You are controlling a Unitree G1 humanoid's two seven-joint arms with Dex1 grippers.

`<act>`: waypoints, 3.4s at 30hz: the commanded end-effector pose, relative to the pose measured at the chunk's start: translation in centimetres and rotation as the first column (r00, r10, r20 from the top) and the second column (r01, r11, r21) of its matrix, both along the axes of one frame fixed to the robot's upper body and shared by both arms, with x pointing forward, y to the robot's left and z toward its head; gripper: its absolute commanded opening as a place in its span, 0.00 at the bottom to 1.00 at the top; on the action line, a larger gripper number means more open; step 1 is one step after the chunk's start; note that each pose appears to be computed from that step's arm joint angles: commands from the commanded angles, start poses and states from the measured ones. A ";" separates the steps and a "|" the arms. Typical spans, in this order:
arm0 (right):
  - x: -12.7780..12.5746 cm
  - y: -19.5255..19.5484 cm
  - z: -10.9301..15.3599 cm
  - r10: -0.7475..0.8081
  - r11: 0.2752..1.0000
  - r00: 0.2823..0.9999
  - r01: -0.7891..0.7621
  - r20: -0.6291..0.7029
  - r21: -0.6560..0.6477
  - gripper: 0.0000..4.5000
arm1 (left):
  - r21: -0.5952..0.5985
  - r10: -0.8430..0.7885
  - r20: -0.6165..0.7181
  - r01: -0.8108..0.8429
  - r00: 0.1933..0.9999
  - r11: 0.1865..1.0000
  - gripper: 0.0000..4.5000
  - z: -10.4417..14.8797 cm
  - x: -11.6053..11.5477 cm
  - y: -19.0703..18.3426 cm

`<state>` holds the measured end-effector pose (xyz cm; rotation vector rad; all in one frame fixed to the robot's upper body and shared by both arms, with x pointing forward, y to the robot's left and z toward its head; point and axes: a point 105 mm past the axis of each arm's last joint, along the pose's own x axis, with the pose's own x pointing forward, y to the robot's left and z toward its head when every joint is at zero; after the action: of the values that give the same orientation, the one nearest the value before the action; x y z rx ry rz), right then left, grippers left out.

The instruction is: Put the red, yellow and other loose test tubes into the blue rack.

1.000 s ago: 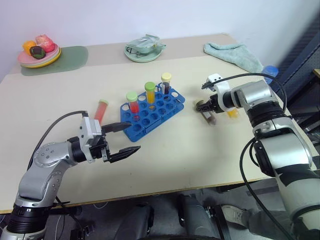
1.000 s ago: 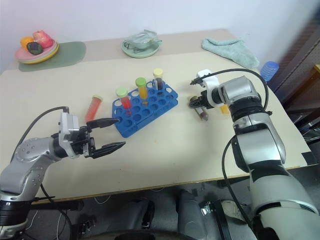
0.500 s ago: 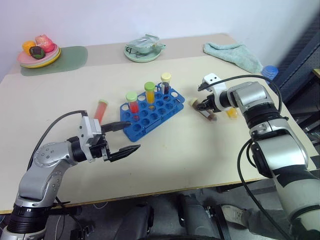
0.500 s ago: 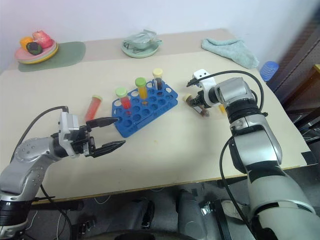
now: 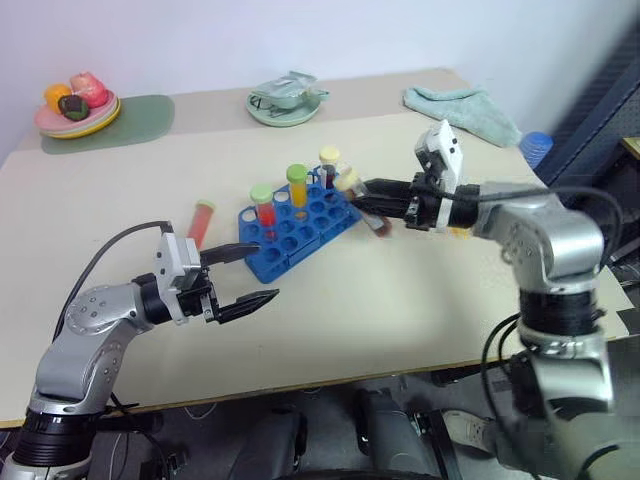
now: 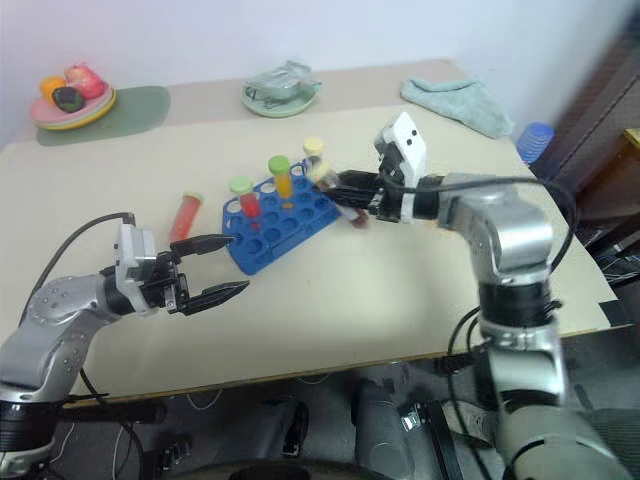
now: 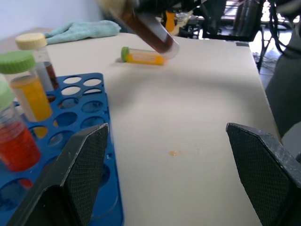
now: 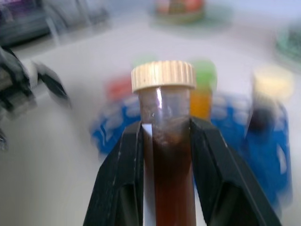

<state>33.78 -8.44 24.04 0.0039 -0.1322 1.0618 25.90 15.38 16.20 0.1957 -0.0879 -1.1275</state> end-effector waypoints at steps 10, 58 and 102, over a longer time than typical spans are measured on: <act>4.1 1.2 -0.2 -0.367 0.894 0.892 0.260 0.263 0.365 0.20 | 0.003 0.005 0.042 -0.005 0.999 1.000 0.91 1.2 0.6 0.8; 8.3 1.8 -8.2 -0.450 0.812 0.893 0.401 0.018 0.424 0.20 | 0.023 0.099 0.036 -0.100 0.994 0.995 0.91 2.2 -1.2 1.9; 2.3 -4.6 2.3 -0.426 0.891 0.854 0.454 0.299 -0.027 0.93 | -0.076 -0.046 0.036 0.048 0.998 0.996 0.91 0.5 1.5 -2.1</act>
<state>36.87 -12.52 25.29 -0.3088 -0.4081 0.5366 27.35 13.53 16.23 0.1163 -0.1329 -1.1537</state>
